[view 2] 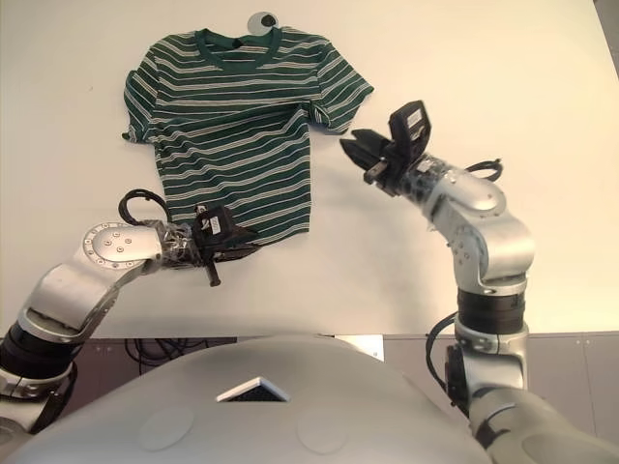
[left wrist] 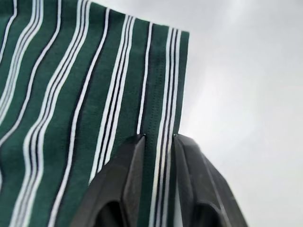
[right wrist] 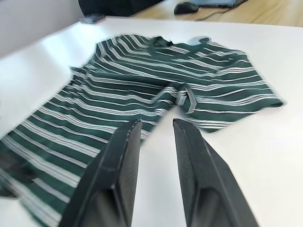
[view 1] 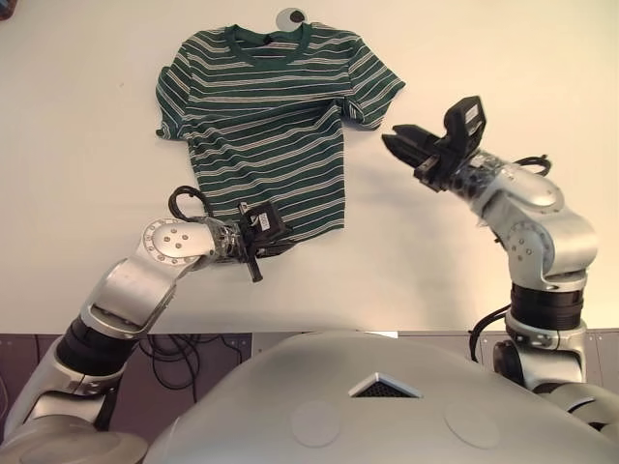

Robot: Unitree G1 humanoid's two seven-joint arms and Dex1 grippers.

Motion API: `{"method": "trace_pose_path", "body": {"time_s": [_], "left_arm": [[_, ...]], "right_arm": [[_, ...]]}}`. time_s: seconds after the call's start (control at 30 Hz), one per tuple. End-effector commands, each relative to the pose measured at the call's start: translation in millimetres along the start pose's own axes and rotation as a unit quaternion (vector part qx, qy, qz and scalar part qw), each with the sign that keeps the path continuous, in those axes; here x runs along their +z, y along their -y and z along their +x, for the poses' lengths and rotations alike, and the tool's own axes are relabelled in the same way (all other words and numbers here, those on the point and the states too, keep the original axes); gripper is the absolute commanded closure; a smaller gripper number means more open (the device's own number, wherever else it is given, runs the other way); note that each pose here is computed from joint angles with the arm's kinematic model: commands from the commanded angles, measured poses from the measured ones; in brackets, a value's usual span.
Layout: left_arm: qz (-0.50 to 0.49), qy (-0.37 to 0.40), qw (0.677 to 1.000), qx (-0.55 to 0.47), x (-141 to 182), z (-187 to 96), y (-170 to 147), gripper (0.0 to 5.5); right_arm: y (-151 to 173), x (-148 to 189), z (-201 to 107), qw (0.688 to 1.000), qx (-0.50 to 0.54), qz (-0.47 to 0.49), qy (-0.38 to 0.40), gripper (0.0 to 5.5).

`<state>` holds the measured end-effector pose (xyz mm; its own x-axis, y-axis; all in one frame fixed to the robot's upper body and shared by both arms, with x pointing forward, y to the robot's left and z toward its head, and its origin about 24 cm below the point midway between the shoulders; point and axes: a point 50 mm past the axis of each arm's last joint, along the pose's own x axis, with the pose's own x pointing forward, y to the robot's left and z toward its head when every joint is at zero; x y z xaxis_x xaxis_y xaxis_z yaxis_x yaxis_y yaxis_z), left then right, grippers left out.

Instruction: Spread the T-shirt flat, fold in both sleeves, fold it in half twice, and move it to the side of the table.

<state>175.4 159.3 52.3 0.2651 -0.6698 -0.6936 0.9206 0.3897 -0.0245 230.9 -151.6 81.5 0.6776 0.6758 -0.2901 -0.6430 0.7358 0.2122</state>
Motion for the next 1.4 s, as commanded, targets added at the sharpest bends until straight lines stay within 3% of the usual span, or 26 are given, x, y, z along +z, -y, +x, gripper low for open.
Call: {"method": "trace_pose_path", "body": {"time_s": [0.03,0.17,0.33,0.83,0.93,1.07,1.23,1.4], "left_arm": [[-0.013,-0.057,0.998,0.002,-23.3,-8.7,-10.5,4.44],[-0.026,-0.064,0.998,0.000,-35.2,-11.2,-17.7,4.86],[-0.044,-0.028,0.999,0.010,-27.0,-12.1,-30.1,5.48],[-0.090,0.170,0.981,-0.017,91.7,-39.2,-48.9,5.48],[-0.093,0.175,0.980,-0.016,99.7,-42.8,-51.5,5.48],[-0.091,0.178,0.980,-0.011,104.3,-44.4,-52.8,5.48],[-0.088,0.188,0.978,0.000,109.4,-45.1,-54.6,5.48],[-0.084,0.200,0.976,0.001,113.3,-45.7,-51.8,5.48]], "right_arm": [[-22.4,-15.4,-12.5,0.999,0.024,-0.017,-0.028,4.29],[-40.7,-31.3,-23.2,0.993,0.062,-0.067,-0.074,4.25],[-55.6,-37.6,-14.8,0.995,0.055,-0.045,-0.069,4.25],[-88.5,-43.4,7.1,0.995,0.009,0.066,-0.069,4.25],[-89.2,-35.8,12.6,0.992,-0.007,0.119,-0.048,4.25],[-111.9,-5.0,12.3,0.970,0.093,0.223,0.029,4.25],[-115.5,1.2,13.6,0.960,0.129,0.247,0.016,4.25],[-102.1,-0.7,30.3,0.959,0.095,0.268,-0.011,4.25]]}}
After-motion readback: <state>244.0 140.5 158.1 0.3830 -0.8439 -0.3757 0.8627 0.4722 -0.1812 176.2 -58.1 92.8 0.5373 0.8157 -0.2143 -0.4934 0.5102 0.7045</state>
